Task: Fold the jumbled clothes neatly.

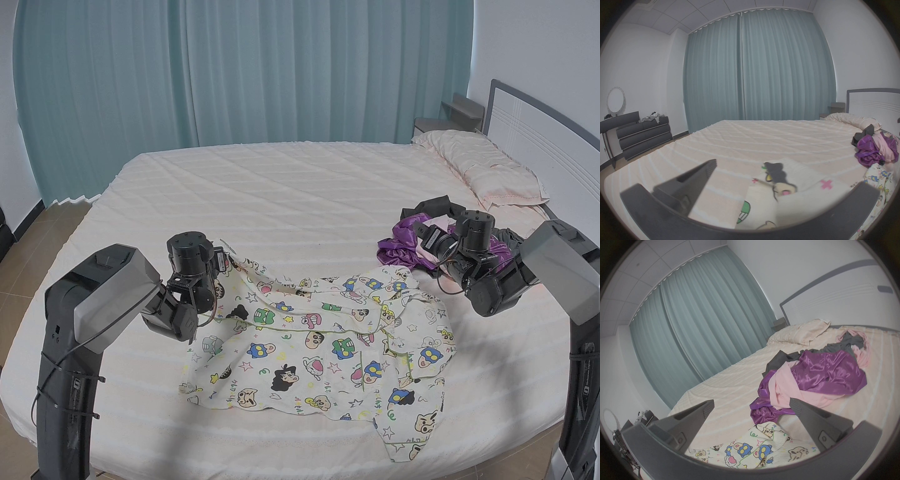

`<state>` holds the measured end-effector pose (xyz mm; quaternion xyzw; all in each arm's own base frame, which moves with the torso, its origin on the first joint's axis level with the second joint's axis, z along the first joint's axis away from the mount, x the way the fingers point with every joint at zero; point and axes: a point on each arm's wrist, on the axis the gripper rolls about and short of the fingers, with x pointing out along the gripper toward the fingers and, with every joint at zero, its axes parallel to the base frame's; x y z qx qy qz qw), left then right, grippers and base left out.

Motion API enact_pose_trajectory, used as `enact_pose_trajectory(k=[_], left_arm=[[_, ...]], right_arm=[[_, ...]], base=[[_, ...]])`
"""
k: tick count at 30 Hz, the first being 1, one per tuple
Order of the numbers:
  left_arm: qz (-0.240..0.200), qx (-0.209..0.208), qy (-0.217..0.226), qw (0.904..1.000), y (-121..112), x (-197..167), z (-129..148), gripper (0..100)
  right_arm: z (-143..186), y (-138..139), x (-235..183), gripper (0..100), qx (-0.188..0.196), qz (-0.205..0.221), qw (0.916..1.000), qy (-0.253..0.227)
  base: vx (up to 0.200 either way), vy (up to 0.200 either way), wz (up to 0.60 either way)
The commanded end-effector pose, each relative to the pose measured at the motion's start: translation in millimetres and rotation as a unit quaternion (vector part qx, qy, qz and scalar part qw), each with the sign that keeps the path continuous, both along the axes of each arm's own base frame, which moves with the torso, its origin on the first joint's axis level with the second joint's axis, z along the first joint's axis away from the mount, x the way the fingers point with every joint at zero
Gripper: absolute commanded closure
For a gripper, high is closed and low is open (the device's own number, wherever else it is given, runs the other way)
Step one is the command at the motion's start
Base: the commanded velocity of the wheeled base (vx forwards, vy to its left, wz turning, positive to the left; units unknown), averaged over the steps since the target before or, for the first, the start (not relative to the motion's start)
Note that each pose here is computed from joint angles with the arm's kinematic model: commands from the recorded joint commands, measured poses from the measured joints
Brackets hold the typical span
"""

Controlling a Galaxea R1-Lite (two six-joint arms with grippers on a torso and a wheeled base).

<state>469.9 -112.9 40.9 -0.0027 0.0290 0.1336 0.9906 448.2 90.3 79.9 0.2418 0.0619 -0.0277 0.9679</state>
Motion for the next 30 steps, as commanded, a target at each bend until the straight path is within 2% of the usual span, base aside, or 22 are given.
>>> enact_pose_trajectory(k=[1, 2, 4, 9, 10, 13, 18, 22, 25, 28, 30], left_arm=[[0.035, 0.008, 0.001, 0.9993, 15, 24, -25, 0], [0.065, 0.016, -0.006, 0.9977, 25, 35, -23, 0], [0.077, 0.025, -0.014, 0.9966, 34, 42, -16, 0], [0.083, 0.035, -0.015, 0.9958, 40, 45, -7, 0], [0.085, 0.033, -0.024, 0.9955, 44, 45, 17, 0], [0.084, 0.038, -0.005, 0.9957, 47, 44, 24, 0], [0.074, 0.036, 0.011, 0.9965, 48, 42, 36, 0], [0.059, 0.018, 0.035, 0.9975, 47, 39, 43, 0], [0.04, 0.006, 0.066, 0.997, 50, 35, 52, 0], [-0.006, -0.015, 0.099, 0.9949, 51, 28, 63, 0], [-0.009, -0.029, 0.105, 0.994, 51, 27, 66, 0]], right_arm=[[-30, 5, 18, 0, 0.021, -0.005, 0.9997, 0.015], [-29, 0, 20, 0, 0.036, -0.018, 0.9991, 0.011], [-29, -5, 19, 0, 0.046, -0.026, 0.9984, 0.017], [-35, -12, 12, 0, 0.046, -0.03, 0.9979, 0.033], [-36, -21, 4, 0, 0.045, -0.033, 0.9973, 0.047], [-38, -26, -4, 0, 0.044, -0.03, 0.9967, 0.061], [-40, -29, -18, 0, 0.044, -0.021, 0.9957, 0.079], [-44, -33, -29, 0, 0.044, -0.016, 0.9946, 0.093], [-47, -36, -35, 0, 0.044, -0.014, 0.9939, 0.1], [-52, -40, -41, 0, 0.044, -0.014, 0.9933, 0.106], [-53, -43, -43, 0, 0.045, -0.014, 0.9935, 0.104]], base=[[0.0, 0.0, 0.0], [0.0, 0.0, 0.0], [0.0, 0.0, 0.0], [0.0, 0.0, 0.0], [0.0, 0.0, 0.0], [0.0, 0.0, 0.0], [0.0, 0.0, 0.0], [0.0, 0.0, 0.0], [0.0, 0.0, 0.0], [0.0, 0.0, 0.0], [0.0, 0.0, 0.0]])
